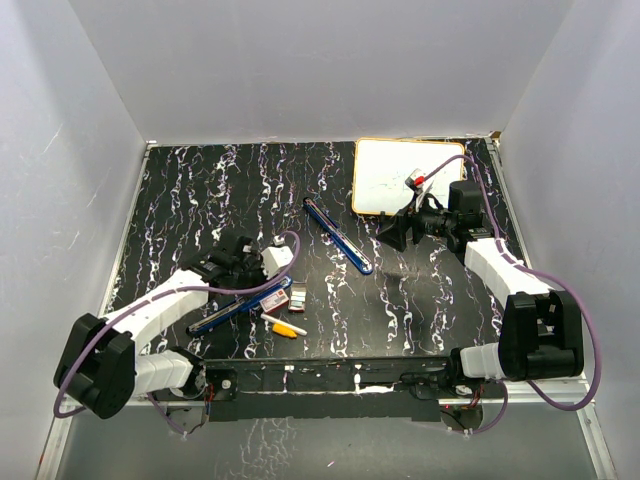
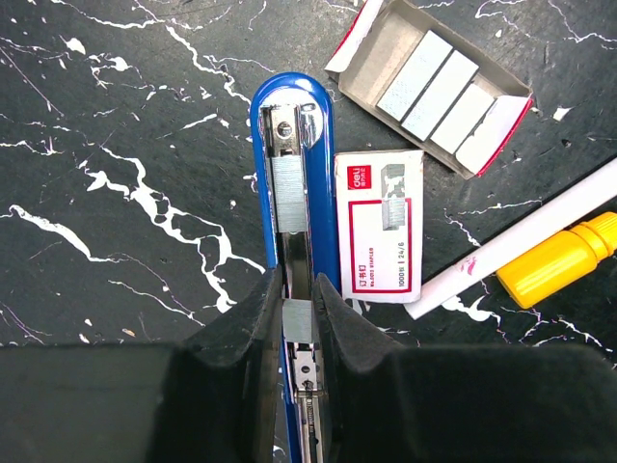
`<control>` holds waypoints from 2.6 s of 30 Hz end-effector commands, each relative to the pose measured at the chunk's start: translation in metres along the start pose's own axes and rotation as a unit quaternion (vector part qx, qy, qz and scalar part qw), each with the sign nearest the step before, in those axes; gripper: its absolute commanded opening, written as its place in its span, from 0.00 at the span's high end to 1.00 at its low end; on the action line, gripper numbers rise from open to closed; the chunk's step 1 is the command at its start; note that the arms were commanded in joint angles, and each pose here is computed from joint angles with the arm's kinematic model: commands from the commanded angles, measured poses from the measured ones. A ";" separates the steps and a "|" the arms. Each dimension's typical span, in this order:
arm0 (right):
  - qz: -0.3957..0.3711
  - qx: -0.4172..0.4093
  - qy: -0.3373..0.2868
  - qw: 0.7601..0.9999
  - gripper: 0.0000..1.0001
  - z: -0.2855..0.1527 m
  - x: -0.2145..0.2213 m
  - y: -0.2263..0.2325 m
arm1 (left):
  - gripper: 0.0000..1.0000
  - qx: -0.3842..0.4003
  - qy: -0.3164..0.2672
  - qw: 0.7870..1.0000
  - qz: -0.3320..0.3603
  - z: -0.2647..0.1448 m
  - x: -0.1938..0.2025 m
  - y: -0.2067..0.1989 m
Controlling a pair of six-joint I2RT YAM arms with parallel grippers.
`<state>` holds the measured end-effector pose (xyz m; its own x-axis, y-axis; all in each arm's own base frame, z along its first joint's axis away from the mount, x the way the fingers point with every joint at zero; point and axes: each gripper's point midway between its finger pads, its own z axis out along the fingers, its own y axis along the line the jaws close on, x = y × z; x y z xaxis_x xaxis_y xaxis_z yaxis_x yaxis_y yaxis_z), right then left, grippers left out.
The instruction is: Load the staples into the stapler
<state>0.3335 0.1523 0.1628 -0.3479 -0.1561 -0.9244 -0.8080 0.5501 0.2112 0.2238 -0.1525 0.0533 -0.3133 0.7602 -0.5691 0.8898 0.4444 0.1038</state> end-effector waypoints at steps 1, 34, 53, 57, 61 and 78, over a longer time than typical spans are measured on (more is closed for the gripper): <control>-0.022 0.001 -0.023 0.999 0.25 -0.004 -0.015 0.000 | 0.91 0.007 -0.018 1.000 0.008 -0.004 -0.004 -0.006; -0.021 0.001 -0.024 0.999 0.25 -0.004 -0.015 0.001 | 0.98 -0.004 -0.061 0.998 -0.006 -0.006 -0.012 -0.002; -0.021 0.002 -0.027 0.999 0.24 -0.006 -0.016 0.001 | 0.99 0.000 -0.074 0.997 -0.023 -0.003 -0.009 -0.004; -0.021 0.002 -0.027 0.999 0.24 -0.006 -0.016 0.001 | 0.99 -0.001 -0.075 0.997 -0.028 -0.002 -0.008 -0.004; -0.021 0.002 -0.028 0.999 0.24 -0.006 -0.016 0.001 | 0.99 -0.001 -0.079 0.996 -0.031 -0.003 -0.009 -0.003; -0.019 0.000 -0.029 0.999 0.24 -0.006 -0.016 0.001 | 0.99 0.002 -0.101 0.994 -0.033 -0.005 -0.011 -0.003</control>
<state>0.3319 0.1491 0.1596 -0.3713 -0.1415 -0.9177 -0.7944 0.5600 0.2351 0.2266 -0.1546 0.0574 -0.3236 0.6427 -0.6944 0.8599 0.5060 0.0676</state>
